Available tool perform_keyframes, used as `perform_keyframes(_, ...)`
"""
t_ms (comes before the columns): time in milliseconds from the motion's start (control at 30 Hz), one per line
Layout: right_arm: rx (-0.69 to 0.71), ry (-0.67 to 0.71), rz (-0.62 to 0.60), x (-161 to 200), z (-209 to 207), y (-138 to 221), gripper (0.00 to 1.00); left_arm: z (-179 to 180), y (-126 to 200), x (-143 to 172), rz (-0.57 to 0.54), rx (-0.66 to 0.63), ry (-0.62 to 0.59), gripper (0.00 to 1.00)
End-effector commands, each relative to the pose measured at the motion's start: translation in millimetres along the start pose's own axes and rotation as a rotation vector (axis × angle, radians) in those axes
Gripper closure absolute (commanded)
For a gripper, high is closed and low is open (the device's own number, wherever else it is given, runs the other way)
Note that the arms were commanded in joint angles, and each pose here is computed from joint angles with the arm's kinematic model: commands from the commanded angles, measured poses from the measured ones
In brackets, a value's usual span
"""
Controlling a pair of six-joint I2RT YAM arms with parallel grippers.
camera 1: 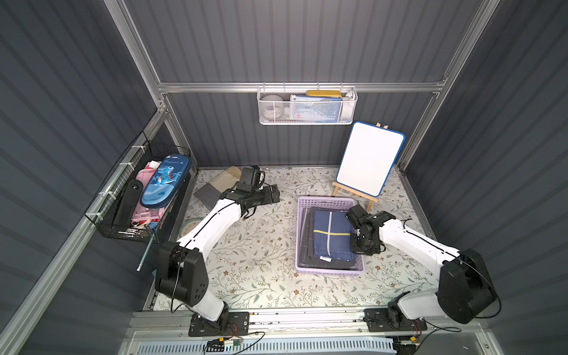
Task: Put the folded pillowcase in the basket
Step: Move the pillowcase to the center of the board.
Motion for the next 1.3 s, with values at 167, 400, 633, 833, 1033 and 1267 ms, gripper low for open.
perform_keyframes(167, 0.06, 0.105, 0.022, -8.8, -3.6, 0.0, 0.8, 21.3, -24.5, -42.0, -0.056, -0.063, 0.015, 0.01)
perform_keyframes(400, 0.011, 0.071, -0.053, -7.1, -4.7, 21.6, 0.55, 89.3, -87.9, -62.1, -0.053, -0.396, 0.078, 0.01)
perform_keyframes(633, -0.129, 0.065, -0.245, 5.4, 2.0, 58.0, 0.52, 145.5, -125.5, -83.6, -0.03, -0.434, 0.174, 0.03)
perform_keyframes(833, -0.165, 0.077, -0.272, 4.0, 6.9, 49.9, 0.53, 164.5, -139.3, -89.5, -0.025, -0.456, 0.178, 0.06)
perform_keyframes(1033, -0.18, 0.084, -0.271, -0.4, 11.2, 45.6, 0.54, 181.2, -159.5, -54.6, 0.094, -0.445, 0.21, 0.09)
perform_keyframes(1267, -0.21, 0.081, -0.319, -2.4, 11.3, 58.6, 0.55, 174.1, -164.3, -10.2, 0.258, -0.276, 0.279, 0.08)
Point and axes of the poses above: each gripper's point midway between its finger pads, its own y axis back along the fingers, its own z axis along the line the jaws close on, x = y × z, the point moved 7 cm from there along y, back along the fingers, and after that the axes turned 15 degrees about y, right-handed, at the moved point
